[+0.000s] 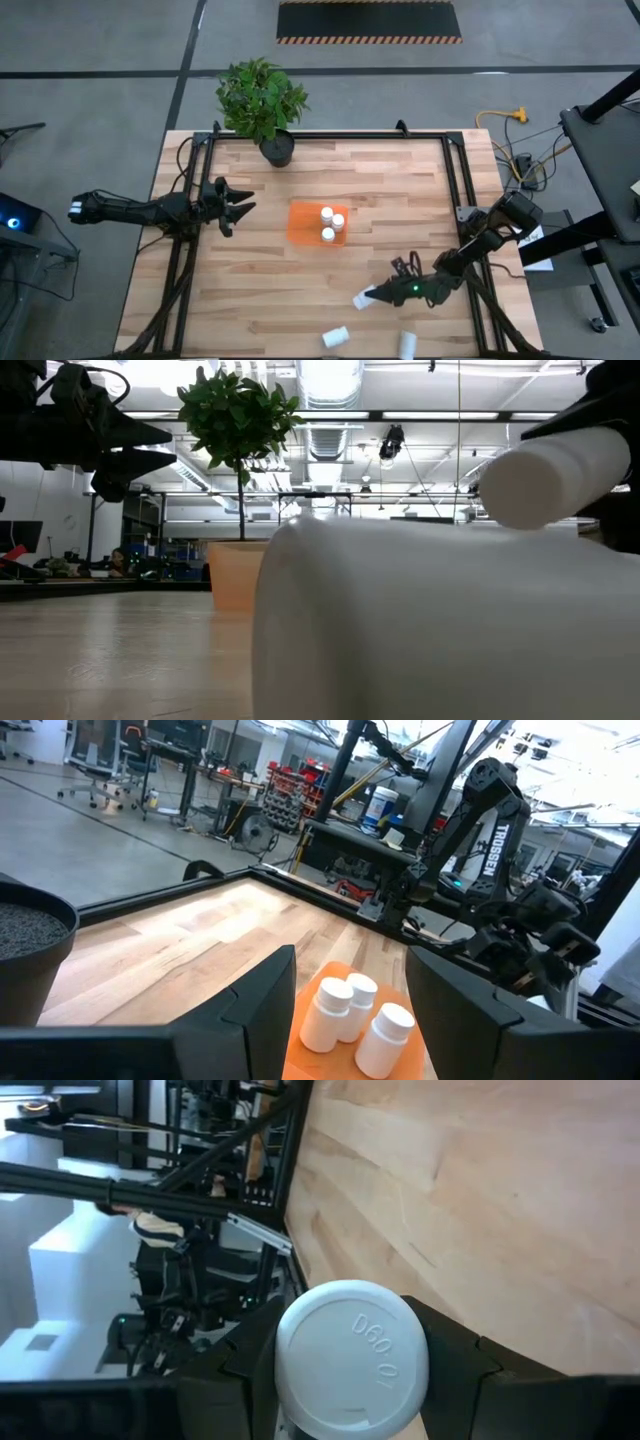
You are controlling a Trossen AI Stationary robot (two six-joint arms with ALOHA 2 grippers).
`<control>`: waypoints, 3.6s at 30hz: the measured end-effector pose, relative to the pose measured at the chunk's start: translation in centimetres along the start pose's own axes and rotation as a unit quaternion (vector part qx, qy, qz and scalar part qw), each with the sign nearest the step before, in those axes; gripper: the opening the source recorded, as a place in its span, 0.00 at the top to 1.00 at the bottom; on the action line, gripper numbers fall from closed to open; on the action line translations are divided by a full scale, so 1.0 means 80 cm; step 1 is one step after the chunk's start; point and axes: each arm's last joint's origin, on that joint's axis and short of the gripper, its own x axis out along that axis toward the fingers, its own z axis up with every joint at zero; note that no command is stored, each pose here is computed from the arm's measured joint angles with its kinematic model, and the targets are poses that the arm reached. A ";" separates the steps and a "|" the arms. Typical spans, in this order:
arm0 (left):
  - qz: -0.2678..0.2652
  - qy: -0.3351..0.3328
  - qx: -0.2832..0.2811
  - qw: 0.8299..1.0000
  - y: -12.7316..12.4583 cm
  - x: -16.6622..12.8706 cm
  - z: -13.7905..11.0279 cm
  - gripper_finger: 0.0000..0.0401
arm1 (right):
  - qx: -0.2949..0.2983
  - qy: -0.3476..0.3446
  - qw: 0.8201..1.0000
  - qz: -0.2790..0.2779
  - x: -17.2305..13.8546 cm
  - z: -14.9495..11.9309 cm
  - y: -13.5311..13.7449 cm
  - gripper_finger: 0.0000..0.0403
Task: Pick and place pill bottles into a basket
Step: Adjust the white pill bottles on the table
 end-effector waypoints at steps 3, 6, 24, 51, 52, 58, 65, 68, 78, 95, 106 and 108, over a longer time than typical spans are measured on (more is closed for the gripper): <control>0.000 0.000 0.000 1.000 0.000 0.000 0.000 0.57 | -0.002 0.001 1.000 0.009 0.004 -0.003 0.007 0.61; 0.000 0.000 0.000 1.000 0.000 0.000 0.000 0.57 | -0.008 0.001 1.000 0.016 0.007 -0.006 0.013 0.61; 0.000 0.000 0.000 1.000 0.000 0.000 0.000 0.57 | -0.101 -0.006 0.994 0.037 0.021 -0.014 0.037 0.61; 0.000 0.000 0.000 1.000 0.000 0.000 0.000 0.57 | -0.462 0.022 0.828 -0.316 0.074 0.005 0.224 0.61; 0.000 0.000 0.000 1.000 0.000 0.000 0.000 0.57 | -0.460 0.021 0.826 -0.326 0.069 0.005 0.227 0.61; 0.000 0.000 0.000 1.000 0.000 0.000 0.000 0.57 | -0.448 0.017 0.798 -0.403 0.036 0.001 0.226 0.61; 0.000 0.000 0.000 1.000 0.000 0.000 0.000 0.57 | -0.442 0.005 0.767 -0.464 0.006 -0.003 0.216 0.61; 0.000 0.000 0.000 1.000 0.000 0.000 0.000 0.57 | -0.438 0.018 0.754 -0.490 -0.003 -0.003 0.213 0.61; 0.000 0.000 0.000 1.000 0.000 0.000 0.000 0.57 | -0.449 0.038 0.734 -0.508 -0.020 -0.014 0.207 0.61; 0.000 0.000 0.000 1.000 0.000 0.000 0.000 0.57 | -0.528 -0.007 0.710 -0.465 -0.026 -0.002 0.223 0.61; 0.000 0.000 0.000 1.000 0.000 0.000 0.000 0.57 | -0.494 0.009 0.780 -0.385 -0.069 0.008 0.275 0.61; 0.000 0.000 0.000 1.000 0.000 0.000 0.000 0.57 | -0.494 0.001 0.792 -0.357 -0.079 0.013 0.285 0.61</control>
